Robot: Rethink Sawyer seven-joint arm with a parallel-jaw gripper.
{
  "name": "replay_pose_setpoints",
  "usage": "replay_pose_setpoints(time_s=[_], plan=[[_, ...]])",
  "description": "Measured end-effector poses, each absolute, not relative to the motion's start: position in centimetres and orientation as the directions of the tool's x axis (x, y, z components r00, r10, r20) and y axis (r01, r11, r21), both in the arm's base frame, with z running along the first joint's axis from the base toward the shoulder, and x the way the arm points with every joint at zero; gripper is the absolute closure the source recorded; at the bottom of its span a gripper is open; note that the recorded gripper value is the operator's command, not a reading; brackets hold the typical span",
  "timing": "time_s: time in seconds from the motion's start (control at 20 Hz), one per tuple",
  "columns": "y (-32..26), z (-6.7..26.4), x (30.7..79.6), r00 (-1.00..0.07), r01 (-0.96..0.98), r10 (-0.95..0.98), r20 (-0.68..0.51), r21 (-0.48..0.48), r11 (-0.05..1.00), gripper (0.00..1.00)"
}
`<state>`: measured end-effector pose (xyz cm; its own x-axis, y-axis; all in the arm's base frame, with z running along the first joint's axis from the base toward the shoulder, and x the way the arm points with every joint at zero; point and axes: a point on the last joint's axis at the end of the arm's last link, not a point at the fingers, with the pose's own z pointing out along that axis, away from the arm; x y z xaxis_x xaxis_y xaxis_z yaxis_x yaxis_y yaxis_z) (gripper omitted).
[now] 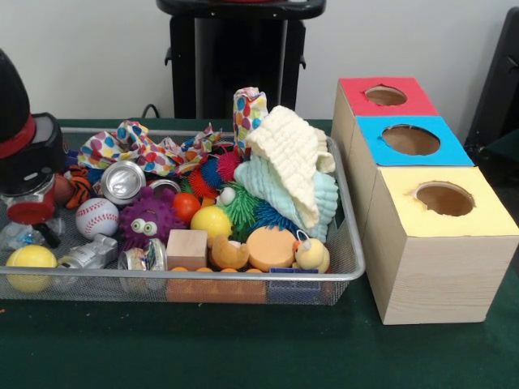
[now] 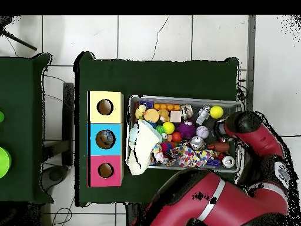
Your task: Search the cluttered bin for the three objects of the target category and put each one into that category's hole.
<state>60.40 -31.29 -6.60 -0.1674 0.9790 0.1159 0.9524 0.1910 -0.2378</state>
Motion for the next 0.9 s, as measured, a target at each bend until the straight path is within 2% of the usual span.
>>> replay_pose_setpoints(time_s=[0.8, 0.85, 0.9], plan=[[-31.29, -6.60, 59.55, -0.051, 0.980, 0.994, 0.099, -0.188, 0.069, 0.00], [-31.19, -6.59, 59.52, -0.050, 0.980, 0.994, 0.094, -0.185, 0.067, 1.00], [-31.18, -6.59, 59.51, -0.050, 0.981, 0.994, 0.093, -0.184, 0.066, 1.00]])
